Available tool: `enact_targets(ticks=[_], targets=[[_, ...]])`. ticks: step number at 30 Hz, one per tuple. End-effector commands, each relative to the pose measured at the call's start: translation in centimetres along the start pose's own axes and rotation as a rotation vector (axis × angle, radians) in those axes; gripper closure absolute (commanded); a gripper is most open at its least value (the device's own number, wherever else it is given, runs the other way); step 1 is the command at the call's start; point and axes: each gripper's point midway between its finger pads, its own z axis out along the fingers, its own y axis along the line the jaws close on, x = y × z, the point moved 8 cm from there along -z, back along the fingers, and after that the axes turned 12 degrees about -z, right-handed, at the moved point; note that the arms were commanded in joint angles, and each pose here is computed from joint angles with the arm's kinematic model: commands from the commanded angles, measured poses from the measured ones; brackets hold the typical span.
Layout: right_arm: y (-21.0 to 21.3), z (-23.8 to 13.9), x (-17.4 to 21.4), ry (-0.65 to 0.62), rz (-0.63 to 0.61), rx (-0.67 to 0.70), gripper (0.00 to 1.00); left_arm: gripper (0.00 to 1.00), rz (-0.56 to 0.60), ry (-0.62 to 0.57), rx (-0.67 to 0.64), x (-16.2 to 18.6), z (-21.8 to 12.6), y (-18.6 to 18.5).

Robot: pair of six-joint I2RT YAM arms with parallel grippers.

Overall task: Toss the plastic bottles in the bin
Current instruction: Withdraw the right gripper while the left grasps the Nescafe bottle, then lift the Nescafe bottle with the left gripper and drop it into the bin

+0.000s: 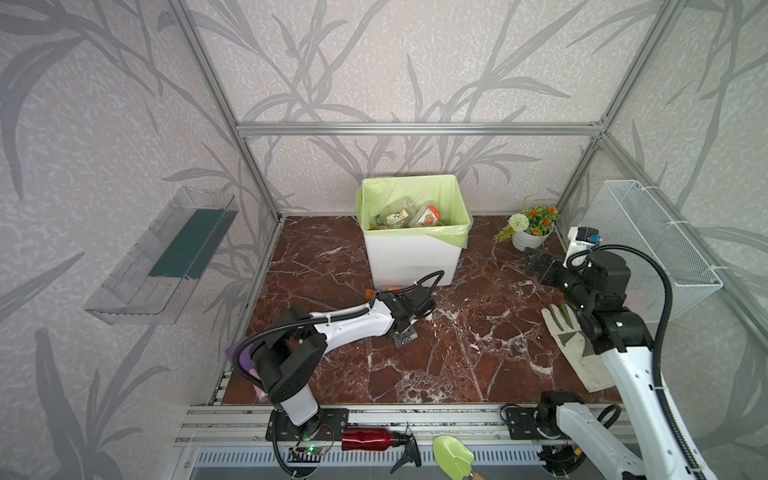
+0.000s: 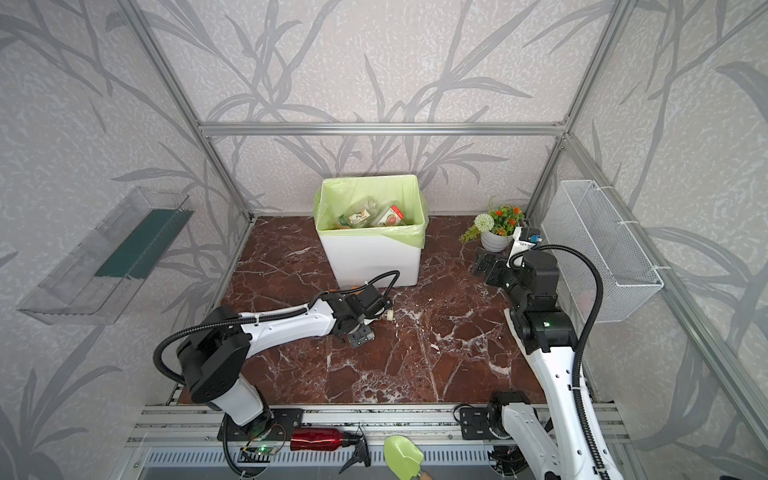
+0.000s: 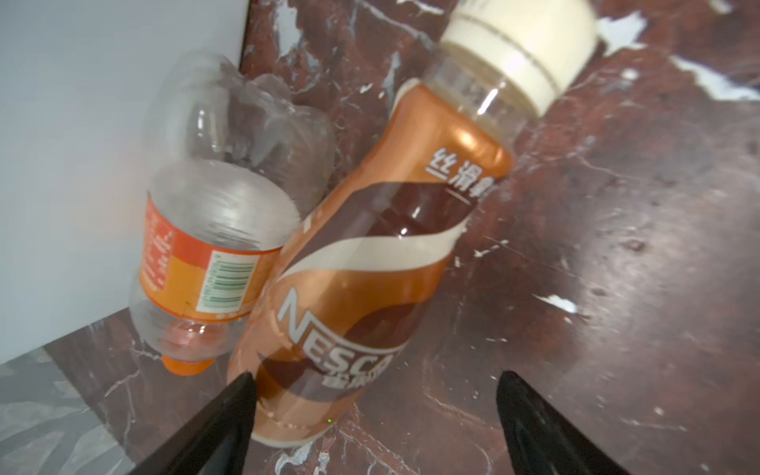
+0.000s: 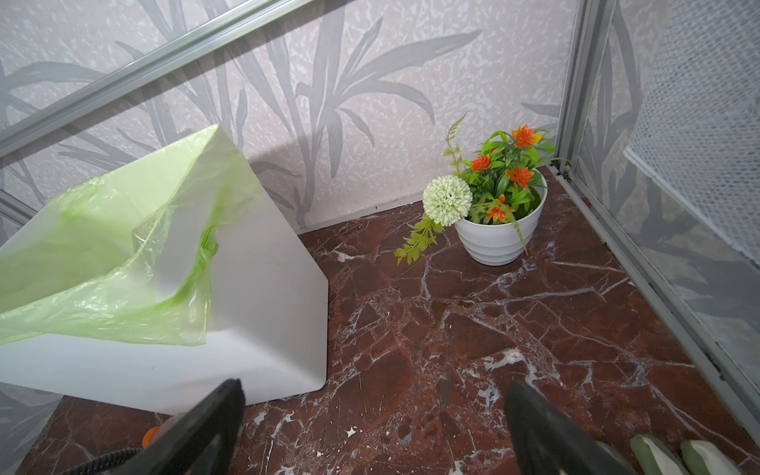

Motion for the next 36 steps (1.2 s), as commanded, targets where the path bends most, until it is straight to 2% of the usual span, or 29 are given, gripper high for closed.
enact_targets(ticks=[1, 4, 8, 12, 16, 19, 24, 27, 29, 33, 36], targets=[[0.0, 0.4, 0.4, 0.005, 0.008, -0.031, 0.01, 0.14, 0.066, 0.031, -0.005, -0.3, 0.9, -0.3], [-0.1, 0.5, 0.7, 0.008, 0.016, -0.033, 0.01, 0.18, 0.085, 0.076, 0.021, 0.0, 1.8, -0.9], [-0.2, 0.7, 0.9, 0.015, 0.021, -0.043, 0.01, 0.35, 0.078, 0.088, 0.073, 0.1, 2.3, -1.7], [-0.3, 0.8, 1.2, 0.024, 0.026, -0.047, 0.01, 0.46, 0.060, 0.067, 0.097, -0.2, 2.2, -2.0], [-0.4, 0.9, 1.5, 0.031, 0.029, -0.049, 0.01, 0.52, 0.009, 0.012, 0.101, -0.5, 0.6, -1.9], [-0.5, 1.0, 1.8, 0.036, 0.036, -0.051, 0.01, 0.60, -0.065, -0.091, 0.110, -0.8, -2.0, -1.3], [-0.7, 1.5, 2.2, 0.045, 0.051, -0.052, 0.01, 0.62, -0.196, -0.383, 0.166, -1.3, -9.1, 1.0], [-0.8, 1.8, 2.4, 0.048, 0.060, -0.052, 0.01, 0.63, -0.265, -0.629, 0.173, -0.8, -14.4, 3.2], [-0.9, 1.8, 2.4, 0.045, 0.066, -0.052, 0.01, 0.63, -0.338, -0.788, 0.124, 0.3, -18.1, 5.2], [-1.0, 1.6, 2.3, 0.035, 0.069, -0.051, 0.01, 0.60, -0.466, -1.092, -0.057, 3.5, -26.5, 10.2], [-1.0, 1.5, 2.2, 0.028, 0.076, -0.054, 0.01, 0.59, -0.502, -1.289, -0.182, 5.4, -32.8, 13.4]])
